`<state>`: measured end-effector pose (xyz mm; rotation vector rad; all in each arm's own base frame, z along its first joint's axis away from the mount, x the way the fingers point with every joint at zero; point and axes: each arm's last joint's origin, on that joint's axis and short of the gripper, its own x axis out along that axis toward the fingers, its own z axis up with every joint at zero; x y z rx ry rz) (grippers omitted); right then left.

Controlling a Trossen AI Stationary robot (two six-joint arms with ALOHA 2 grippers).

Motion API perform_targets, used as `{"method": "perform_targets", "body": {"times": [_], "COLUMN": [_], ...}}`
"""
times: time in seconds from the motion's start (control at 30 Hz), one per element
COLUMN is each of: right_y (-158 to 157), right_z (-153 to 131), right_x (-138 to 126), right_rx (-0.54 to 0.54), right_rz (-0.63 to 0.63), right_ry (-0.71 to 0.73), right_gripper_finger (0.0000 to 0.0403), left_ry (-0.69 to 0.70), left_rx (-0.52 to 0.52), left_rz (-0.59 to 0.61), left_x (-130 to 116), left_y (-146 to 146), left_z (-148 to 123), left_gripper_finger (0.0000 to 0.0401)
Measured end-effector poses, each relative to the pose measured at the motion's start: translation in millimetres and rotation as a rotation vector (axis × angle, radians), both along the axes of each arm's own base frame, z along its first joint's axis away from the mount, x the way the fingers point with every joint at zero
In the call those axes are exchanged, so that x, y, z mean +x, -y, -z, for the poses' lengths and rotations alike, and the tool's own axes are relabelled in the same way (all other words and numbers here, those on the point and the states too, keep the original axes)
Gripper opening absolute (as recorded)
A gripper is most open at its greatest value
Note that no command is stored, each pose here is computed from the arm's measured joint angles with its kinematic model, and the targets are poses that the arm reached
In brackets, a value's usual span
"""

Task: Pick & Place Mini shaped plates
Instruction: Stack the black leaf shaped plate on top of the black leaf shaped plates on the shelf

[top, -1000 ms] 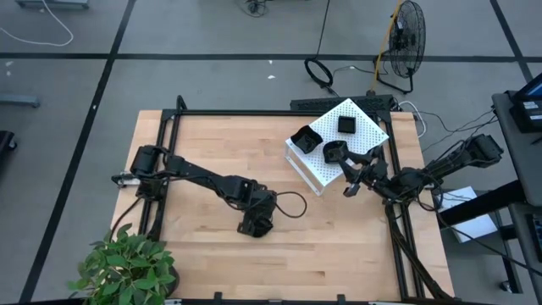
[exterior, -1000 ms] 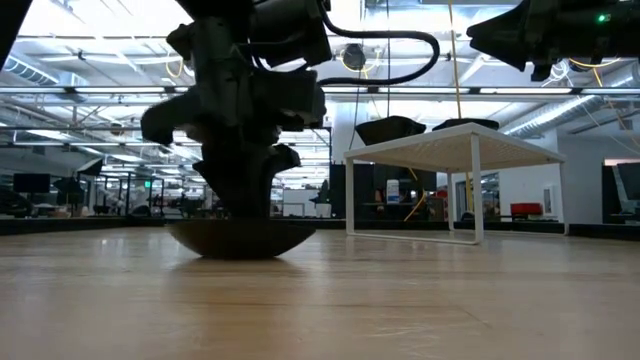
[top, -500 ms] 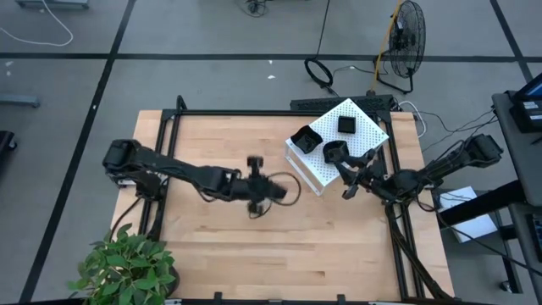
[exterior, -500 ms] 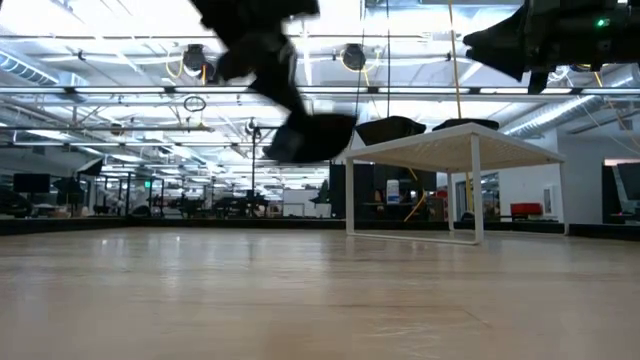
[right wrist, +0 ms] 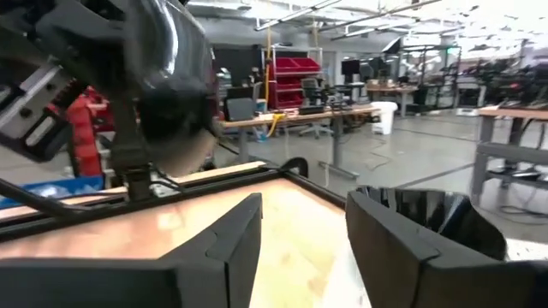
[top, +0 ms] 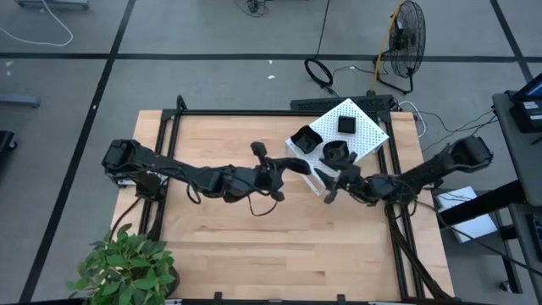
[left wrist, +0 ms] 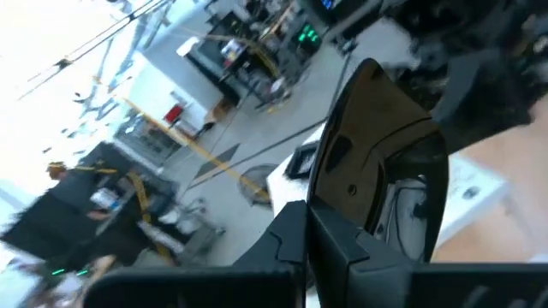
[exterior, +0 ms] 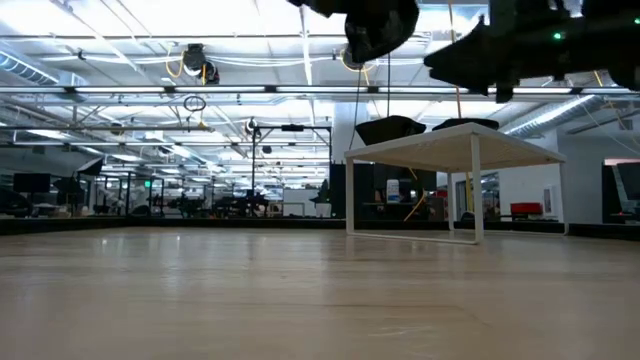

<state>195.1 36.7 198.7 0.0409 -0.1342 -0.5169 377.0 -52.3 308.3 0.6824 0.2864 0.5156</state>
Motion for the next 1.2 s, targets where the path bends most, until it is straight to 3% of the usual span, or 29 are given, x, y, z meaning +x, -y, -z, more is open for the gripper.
{"method": "perform_targets", "body": {"times": [0.27,0.5,0.93,1.2], "right_y": [-3,-11,-8,-8], "right_z": [-16,-22,-21,-22], "right_x": [27,43,46,46], "right_rx": [-0.027,-0.033,-0.042,-0.060], "right_rz": [0.027,-0.134,-0.106,-0.102], "right_ry": [0.007,0.037,0.018,0.017], "right_gripper_finger": [0.0210,0.0220,0.0191,0.0103], "left_ry": [-0.018,-0.030,-0.027,-0.018], "left_rx": [0.041,0.053,0.056,0.048], "left_rz": [-0.071,-0.092,-0.088,-0.079], "left_x": [-1,-2,-2,-3], "left_y": [-1,-2,2,6], "left_z": [0,0,-1,-1], "left_gripper_finger": [0.0004,0.0004,0.0008,0.0016]}}
